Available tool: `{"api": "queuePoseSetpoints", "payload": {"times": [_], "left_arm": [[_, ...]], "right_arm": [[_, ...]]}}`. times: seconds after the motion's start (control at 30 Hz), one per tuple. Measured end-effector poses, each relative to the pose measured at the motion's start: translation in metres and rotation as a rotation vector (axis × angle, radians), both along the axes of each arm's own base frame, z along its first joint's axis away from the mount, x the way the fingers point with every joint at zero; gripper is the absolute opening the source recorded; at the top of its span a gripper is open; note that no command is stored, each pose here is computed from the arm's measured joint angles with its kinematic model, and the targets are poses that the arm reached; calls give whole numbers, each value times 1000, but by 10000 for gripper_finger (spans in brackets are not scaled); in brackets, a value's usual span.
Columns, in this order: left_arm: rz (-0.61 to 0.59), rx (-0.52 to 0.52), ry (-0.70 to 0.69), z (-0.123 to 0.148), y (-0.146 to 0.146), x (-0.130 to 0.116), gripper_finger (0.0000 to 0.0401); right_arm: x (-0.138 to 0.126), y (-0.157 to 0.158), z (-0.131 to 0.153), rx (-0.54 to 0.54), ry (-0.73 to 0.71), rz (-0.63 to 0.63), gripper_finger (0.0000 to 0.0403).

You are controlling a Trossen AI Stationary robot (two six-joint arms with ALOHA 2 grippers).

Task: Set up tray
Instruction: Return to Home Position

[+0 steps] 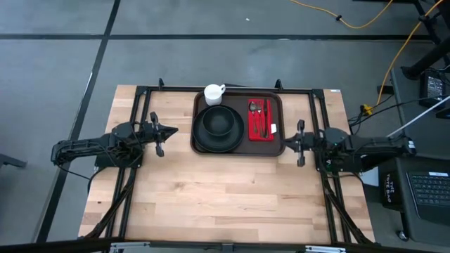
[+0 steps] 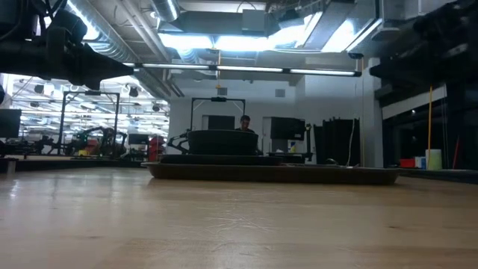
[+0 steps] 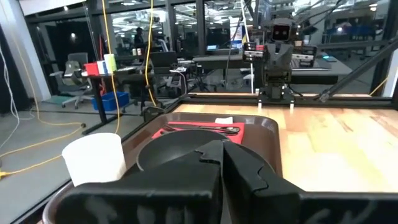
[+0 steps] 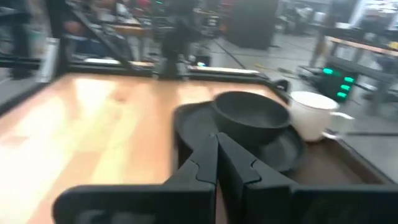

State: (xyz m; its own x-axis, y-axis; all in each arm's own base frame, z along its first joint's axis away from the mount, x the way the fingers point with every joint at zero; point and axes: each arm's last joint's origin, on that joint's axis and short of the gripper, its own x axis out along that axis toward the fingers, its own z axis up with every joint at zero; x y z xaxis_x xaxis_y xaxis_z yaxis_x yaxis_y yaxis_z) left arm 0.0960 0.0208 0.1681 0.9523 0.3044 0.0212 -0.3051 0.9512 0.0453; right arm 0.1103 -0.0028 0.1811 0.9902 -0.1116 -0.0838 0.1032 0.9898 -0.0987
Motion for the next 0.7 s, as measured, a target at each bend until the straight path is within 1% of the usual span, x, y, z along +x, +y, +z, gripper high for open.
{"api": "queuePoseSetpoints", "payload": {"times": [0.13,0.2,0.27,0.4,0.5,0.6,0.7], "left_arm": [[0,2,0,0,0,0,4],[0,-1,0,0,0,0,4],[0,-1,-1,0,0,0,4],[0,-1,-1,0,0,0,4],[0,-1,-1,0,0,0,4],[0,-1,-1,0,0,0,4],[0,-1,-1,0,0,0,4]], "right_arm": [[-4,3,-12,6,-16,106,6],[-6,4,-16,4,-25,125,6],[-8,4,-16,2,-57,153,4],[-11,7,-13,-3,-97,257,6],[-12,8,-13,-3,-99,270,10],[-11,8,-13,37,-90,268,11],[-10,8,-14,45,-77,267,12]]}}
